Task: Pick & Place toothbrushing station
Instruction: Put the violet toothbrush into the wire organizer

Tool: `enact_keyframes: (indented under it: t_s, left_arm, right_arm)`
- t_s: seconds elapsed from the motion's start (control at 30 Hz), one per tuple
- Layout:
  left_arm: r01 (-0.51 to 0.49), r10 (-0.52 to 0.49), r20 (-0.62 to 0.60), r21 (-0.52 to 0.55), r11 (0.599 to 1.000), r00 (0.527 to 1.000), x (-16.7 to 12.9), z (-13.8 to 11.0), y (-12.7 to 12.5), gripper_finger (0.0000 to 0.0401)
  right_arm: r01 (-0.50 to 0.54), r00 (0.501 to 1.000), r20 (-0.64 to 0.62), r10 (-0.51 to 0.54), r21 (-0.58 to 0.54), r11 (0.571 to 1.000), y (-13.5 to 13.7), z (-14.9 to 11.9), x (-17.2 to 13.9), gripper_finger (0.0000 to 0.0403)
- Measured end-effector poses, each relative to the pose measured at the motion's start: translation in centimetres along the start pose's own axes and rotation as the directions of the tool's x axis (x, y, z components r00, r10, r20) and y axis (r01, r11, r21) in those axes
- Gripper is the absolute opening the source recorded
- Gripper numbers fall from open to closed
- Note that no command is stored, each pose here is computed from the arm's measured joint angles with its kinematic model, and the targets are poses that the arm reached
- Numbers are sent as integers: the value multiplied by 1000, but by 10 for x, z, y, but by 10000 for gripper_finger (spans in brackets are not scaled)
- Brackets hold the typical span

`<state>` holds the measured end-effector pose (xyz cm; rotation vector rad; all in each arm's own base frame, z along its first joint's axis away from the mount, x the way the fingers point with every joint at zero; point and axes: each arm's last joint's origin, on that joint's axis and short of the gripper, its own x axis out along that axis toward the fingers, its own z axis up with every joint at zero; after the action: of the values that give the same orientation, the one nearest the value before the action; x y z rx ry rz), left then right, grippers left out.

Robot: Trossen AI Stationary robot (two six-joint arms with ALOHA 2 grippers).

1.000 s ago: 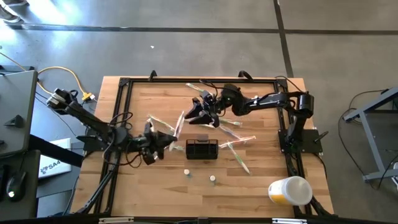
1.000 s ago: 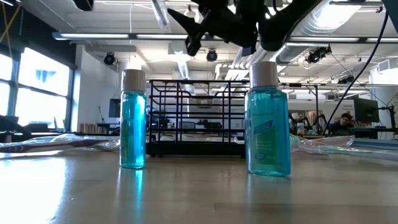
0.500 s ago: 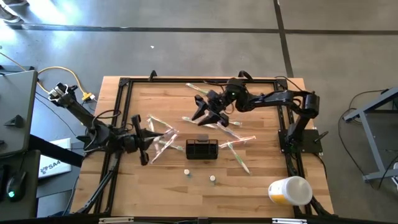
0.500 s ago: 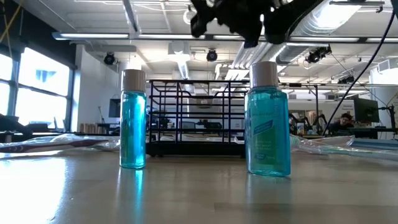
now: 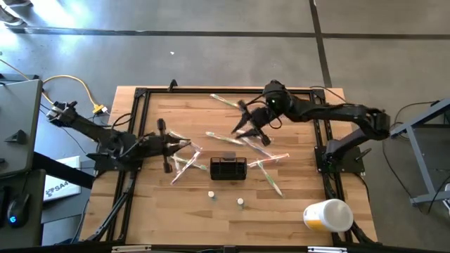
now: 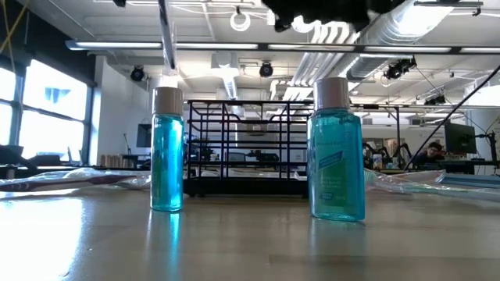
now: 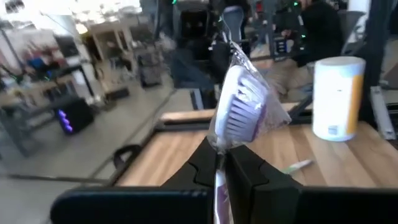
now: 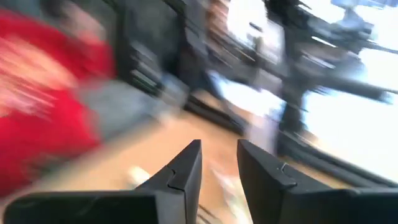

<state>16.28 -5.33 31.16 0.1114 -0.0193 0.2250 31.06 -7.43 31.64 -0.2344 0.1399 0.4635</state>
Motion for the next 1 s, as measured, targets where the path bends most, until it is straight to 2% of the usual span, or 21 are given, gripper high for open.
enact_keyframes:
  t_s: [0.07, 0.13, 0.23, 0.3, 0.4, 0.53, 0.6, 0.7, 0.8, 0.9, 1.0]
  left_arm:
    - [7, -8, -14, -21, 1000, 1000, 4, -2, 5, 5]
    - [1, -2, -33, -25, 1000, 999, 9, -6, 10, 5]
    - [28, -30, -46, -29, 999, 999, 14, -8, 14, 5]
    - [69, -70, -52, -28, 997, 996, 16, -10, 15, 5]
    - [122, -123, -96, -18, 992, 988, 18, -15, 15, 6]
    - [146, -147, -130, -12, 989, 981, 17, -19, 14, 5]
    - [180, -179, -138, -7, 984, 974, 17, -20, 13, 5]
    - [231, -230, -129, -9, 973, 965, 17, -19, 11, 5]
    - [255, -253, -137, -4, 967, 958, 18, -21, 10, 5]
    - [254, -252, -125, -4, 967, 960, 19, -20, 10, 6]
    - [229, -228, -75, 7, 973, 971, 20, -15, 10, 6]
  right_arm:
    - [187, 973, -128, -194, -60, 980, 7, 3, -3, 87]
    - [329, 911, -228, -344, -99, 939, 14, 5, -3, 84]
    - [468, 822, -303, -482, -121, 875, 23, 6, 4, 80]
    - [538, 774, -338, -536, -97, 838, 28, 6, 6, 78]
    - [584, 736, -396, -549, -41, 811, 35, 3, 8, 78]
    - [588, 738, -443, -509, 51, 807, 39, -2, 9, 78]
    - [608, 738, -438, -514, 100, 788, 41, -1, 10, 80]
    - [654, 700, -445, -558, 86, 752, 43, 0, 11, 96]
    - [692, 677, -447, -585, 115, 713, 47, 2, 13, 130]
    - [685, 693, -439, -572, 152, 713, 52, 4, 16, 174]
    - [632, 747, -404, -529, 183, 753, 58, 8, 22, 215]
